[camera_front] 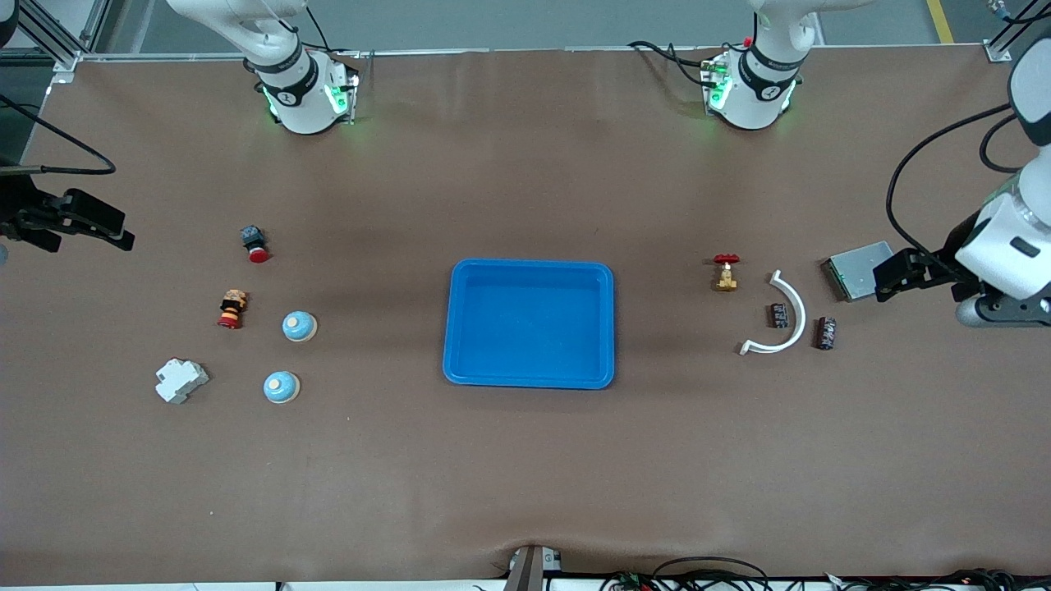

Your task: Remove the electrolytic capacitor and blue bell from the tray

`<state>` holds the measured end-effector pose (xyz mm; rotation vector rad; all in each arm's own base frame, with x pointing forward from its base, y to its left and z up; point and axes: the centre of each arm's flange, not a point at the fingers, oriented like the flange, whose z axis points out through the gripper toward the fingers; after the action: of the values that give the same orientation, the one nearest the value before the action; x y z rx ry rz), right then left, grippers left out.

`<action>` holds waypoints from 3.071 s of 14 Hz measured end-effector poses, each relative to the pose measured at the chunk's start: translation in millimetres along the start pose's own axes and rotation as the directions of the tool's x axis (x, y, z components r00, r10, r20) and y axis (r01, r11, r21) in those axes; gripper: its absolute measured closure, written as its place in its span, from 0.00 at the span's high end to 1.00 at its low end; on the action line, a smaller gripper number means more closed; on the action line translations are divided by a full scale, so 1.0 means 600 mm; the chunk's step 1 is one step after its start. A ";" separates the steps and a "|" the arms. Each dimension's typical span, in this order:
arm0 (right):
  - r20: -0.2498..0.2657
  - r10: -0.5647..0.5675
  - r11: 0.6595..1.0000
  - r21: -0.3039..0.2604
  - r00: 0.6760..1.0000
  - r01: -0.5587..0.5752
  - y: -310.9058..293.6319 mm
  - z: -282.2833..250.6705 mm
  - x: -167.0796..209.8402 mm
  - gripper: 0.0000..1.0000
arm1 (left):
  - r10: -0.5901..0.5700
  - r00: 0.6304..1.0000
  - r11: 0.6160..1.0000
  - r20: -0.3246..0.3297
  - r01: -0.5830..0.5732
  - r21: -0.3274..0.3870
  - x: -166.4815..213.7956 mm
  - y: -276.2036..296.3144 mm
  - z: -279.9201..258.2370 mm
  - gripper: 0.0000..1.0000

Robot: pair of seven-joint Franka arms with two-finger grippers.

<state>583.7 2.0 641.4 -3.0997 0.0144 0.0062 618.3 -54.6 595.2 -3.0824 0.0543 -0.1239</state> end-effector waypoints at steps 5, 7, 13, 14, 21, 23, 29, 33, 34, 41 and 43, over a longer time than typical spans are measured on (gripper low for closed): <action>0.004 0.018 1.000 0.000 1.000 -0.018 -0.003 0.003 0.000 1.00 | -0.022 1.000 0.998 -0.021 0.021 -0.053 -0.025 0.000 -0.053 1.00; 0.006 0.026 1.000 0.000 1.000 -0.026 -0.002 0.004 0.000 1.00 | -0.041 0.999 0.994 0.015 0.043 -0.104 -0.045 -0.011 -0.072 1.00; 0.011 0.028 1.000 -0.001 1.000 -0.028 -0.001 0.008 0.000 1.00 | -0.085 0.996 0.987 0.017 0.087 -0.132 -0.085 -0.061 -0.125 1.00; 0.011 0.028 1.000 -0.001 1.000 -0.028 -0.001 0.008 0.000 1.00 | -0.085 0.996 0.988 0.016 0.086 -0.130 -0.092 -0.061 -0.133 1.00; 0.013 0.027 1.000 -0.001 1.000 -0.027 -0.002 0.011 0.000 1.00 | -0.016 0.998 0.999 -0.060 0.013 -0.049 -0.112 -0.011 -0.120 1.00; 0.012 0.027 1.000 -0.001 1.000 -0.027 -0.002 0.011 0.001 1.00 | -0.018 0.998 0.999 -0.055 0.016 -0.048 -0.111 -0.013 -0.102 1.00; 0.002 0.010 1.000 -0.001 1.000 -0.010 -0.010 0.013 0.003 1.00 | -0.082 0.993 0.993 -0.084 0.074 -0.093 -0.135 -0.058 -0.118 1.00; 0.000 0.006 1.000 -0.001 1.000 -0.006 -0.009 0.013 0.004 1.00 | -0.069 0.994 0.994 -0.082 0.061 -0.092 -0.135 -0.047 -0.110 1.00; 0.000 0.005 1.000 -0.001 1.000 -0.005 -0.009 0.013 0.004 1.00 | -0.067 0.994 0.994 -0.083 0.059 -0.092 -0.135 -0.045 -0.108 1.00; 0.000 0.005 1.000 -0.001 1.000 -0.005 -0.009 0.014 0.004 1.00 | -0.044 0.998 0.995 -0.055 0.039 -0.093 -0.121 -0.023 -0.077 1.00; 0.000 0.005 1.000 -0.001 1.000 -0.005 -0.009 0.014 0.004 1.00 | -0.043 0.998 0.995 -0.051 0.038 -0.096 -0.107 -0.023 -0.068 1.00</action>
<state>586.0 7.5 633.4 -3.1009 0.0217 0.0064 551.5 -40.6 631.5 -3.1757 -0.0007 -0.2111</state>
